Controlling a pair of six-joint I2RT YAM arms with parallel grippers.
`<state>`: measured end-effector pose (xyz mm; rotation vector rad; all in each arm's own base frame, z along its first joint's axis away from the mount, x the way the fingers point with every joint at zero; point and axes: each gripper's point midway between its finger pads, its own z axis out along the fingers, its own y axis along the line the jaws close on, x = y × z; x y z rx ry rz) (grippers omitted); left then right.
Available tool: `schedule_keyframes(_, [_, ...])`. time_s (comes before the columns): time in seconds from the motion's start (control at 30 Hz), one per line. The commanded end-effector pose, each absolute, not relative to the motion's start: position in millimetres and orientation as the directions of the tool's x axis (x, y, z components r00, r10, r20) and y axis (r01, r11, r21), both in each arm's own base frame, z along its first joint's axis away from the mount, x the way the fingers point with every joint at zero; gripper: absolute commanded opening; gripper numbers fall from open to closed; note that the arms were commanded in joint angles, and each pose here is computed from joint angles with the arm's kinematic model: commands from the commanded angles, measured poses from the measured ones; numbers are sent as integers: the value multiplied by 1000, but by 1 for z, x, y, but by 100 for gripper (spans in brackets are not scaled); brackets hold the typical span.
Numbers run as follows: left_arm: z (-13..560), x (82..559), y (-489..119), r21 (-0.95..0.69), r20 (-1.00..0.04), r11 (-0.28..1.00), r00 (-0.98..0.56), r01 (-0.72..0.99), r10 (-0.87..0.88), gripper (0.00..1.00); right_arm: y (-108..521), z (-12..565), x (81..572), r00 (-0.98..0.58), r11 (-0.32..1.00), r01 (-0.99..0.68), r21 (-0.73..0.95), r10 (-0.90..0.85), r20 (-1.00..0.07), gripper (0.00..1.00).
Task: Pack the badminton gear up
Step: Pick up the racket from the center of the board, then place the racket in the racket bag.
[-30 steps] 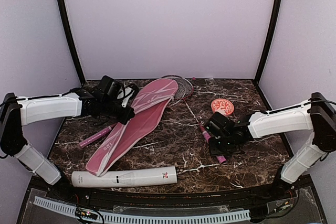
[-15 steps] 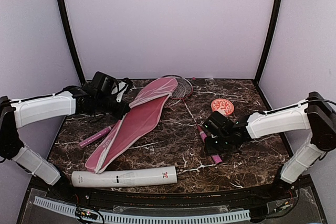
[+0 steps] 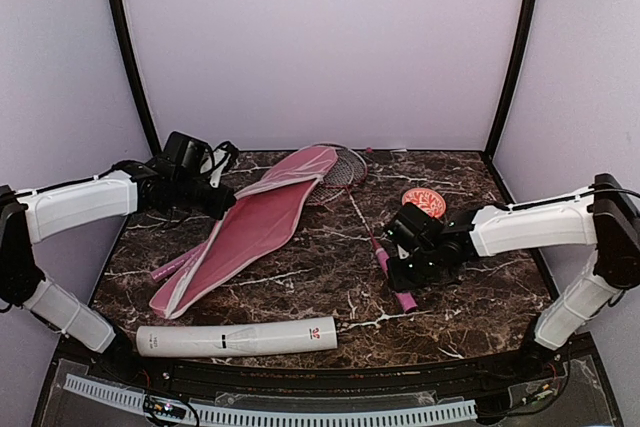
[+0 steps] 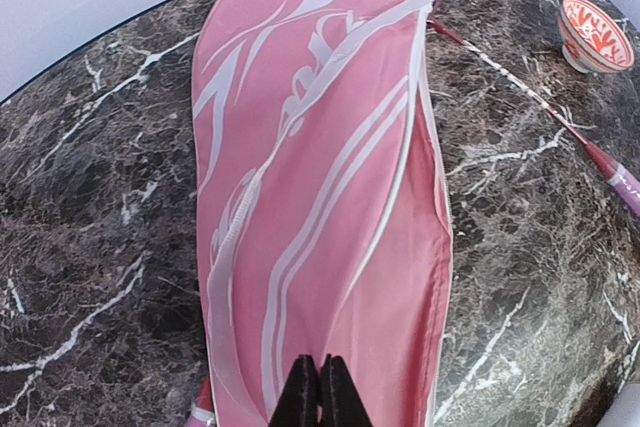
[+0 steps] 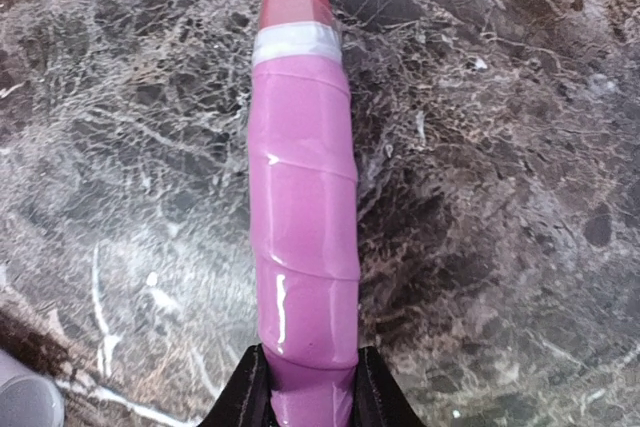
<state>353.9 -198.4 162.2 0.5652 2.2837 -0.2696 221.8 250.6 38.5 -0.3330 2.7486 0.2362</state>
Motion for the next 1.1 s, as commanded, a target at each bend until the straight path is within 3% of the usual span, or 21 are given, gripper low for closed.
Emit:
schedule_keyframes(0.0, [193, 368, -176, -8, -780, 912, -574, 410, 251, 0, 249, 73, 211, -899, 945, -301, 131, -235, -370, 4])
schedule_keyframes(0.47, [217, 391, -89, -21, -824, 985, -561, 171, 80, 0, 224, 137, 161, -859, 900, -406, 161, -316, -403, 0])
schedule_keyframes(0.57, [215, 393, -74, -14, -820, 990, -569, 140, 69, 0, 231, 143, 141, -833, 862, -469, 191, -360, -419, 0])
schedule_keyframes(0.83, [200, 401, -39, -16, -789, 1000, -614, 3, -10, 0, 208, 145, 122, -842, 875, -448, 182, -345, -415, 0])
schedule_keyframes(1.07, [197, 405, -45, -113, -787, 992, -614, 49, -59, 0, 235, 162, 106, -778, 780, -570, 259, -411, -475, 0])
